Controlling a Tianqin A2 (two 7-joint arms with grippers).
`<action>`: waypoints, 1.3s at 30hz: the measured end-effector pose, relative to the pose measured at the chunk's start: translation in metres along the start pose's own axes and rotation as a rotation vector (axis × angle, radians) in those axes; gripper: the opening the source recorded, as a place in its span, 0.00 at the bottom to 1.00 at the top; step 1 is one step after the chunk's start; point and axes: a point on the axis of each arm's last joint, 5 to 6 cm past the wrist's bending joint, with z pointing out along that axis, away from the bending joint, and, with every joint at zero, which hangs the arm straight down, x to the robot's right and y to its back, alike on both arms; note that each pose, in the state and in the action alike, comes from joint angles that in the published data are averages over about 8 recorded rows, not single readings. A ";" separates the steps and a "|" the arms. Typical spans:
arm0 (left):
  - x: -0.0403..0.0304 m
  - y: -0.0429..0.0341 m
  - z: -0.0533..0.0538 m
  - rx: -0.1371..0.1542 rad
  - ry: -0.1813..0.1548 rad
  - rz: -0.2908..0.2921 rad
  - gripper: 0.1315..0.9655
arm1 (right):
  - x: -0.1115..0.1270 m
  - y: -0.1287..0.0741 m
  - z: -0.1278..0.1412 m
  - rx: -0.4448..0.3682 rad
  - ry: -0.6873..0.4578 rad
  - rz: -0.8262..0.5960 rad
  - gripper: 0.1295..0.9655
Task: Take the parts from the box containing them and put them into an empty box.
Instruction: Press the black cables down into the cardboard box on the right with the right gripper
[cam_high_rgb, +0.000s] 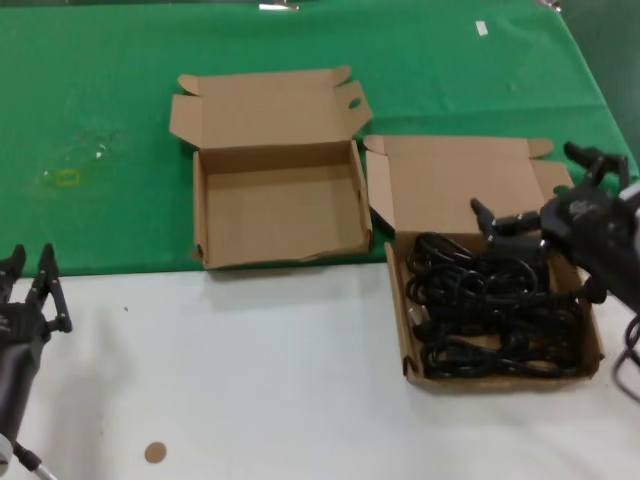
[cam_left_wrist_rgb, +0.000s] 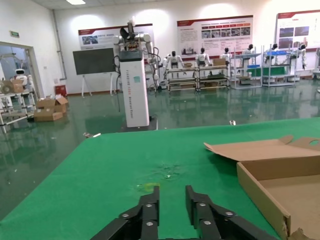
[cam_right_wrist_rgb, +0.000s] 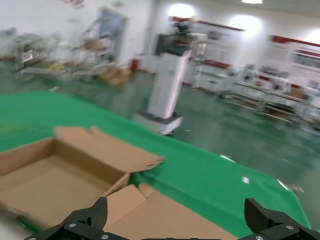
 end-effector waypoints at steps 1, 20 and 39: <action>0.0000 0.0000 0.000 0.000 0.000 0.000 0.22 | 0.006 -0.004 0.000 -0.006 -0.027 -0.024 1.00; 0.0000 0.0000 0.000 0.000 0.000 0.000 0.02 | 0.081 -0.073 -0.006 -0.282 -0.568 -0.466 1.00; 0.0000 0.0000 0.000 0.000 0.000 0.000 0.01 | 0.095 -0.057 0.039 -0.449 -0.756 -0.669 0.99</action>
